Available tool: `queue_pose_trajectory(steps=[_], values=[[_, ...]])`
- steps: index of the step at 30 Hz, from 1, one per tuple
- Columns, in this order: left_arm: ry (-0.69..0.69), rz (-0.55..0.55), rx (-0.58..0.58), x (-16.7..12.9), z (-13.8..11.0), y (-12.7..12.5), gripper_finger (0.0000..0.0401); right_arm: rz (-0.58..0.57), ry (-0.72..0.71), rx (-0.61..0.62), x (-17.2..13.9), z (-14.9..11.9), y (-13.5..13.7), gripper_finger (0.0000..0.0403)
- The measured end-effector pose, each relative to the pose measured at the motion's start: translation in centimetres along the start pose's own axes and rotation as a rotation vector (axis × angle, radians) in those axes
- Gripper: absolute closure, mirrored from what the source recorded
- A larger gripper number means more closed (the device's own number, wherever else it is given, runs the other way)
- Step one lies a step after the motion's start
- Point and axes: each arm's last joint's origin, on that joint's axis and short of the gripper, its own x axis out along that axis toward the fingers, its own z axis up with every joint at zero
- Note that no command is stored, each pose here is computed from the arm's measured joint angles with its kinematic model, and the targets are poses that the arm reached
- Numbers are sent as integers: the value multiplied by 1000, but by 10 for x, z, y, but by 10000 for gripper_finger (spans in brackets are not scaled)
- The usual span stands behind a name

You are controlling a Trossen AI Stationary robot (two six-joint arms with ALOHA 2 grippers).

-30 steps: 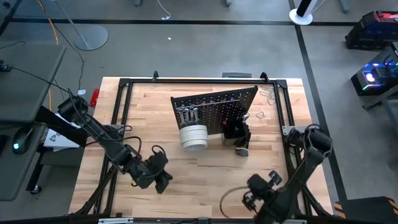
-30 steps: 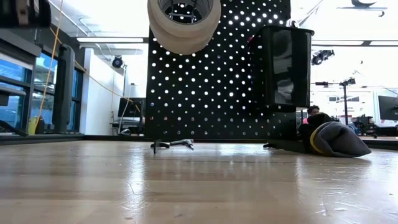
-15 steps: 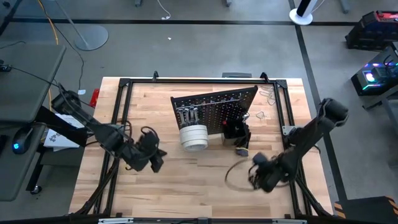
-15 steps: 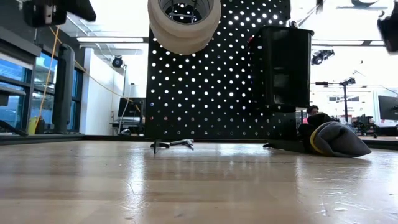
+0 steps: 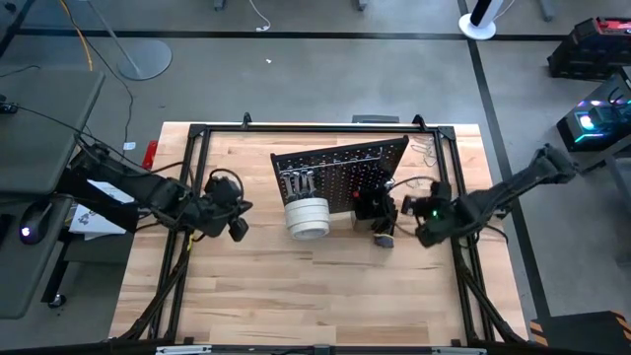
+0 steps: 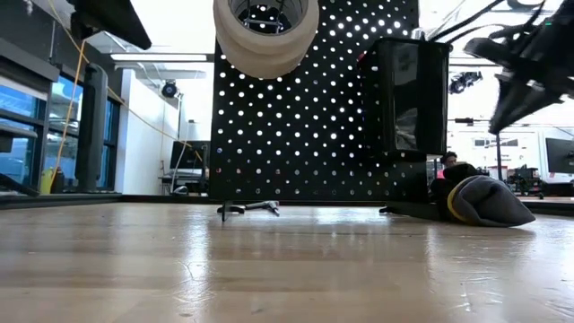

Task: Hang tools onto peg board
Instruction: Hang the screw tool onto the pegboard

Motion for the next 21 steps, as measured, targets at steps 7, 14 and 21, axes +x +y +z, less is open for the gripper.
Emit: queue_pose_trajectory(steps=[7, 14, 21], values=[[-42, -27, -97, 18, -2, -3, 401, 220, -40, 2, -6, 28, 16, 403], [-80, -210, -296, 46, -21, -13, 401, 298, -8, -140, -4, 41, 28, 403], [-67, -208, -359, 47, -23, -12, 401, 311, -17, -184, 4, 52, 38, 403]])
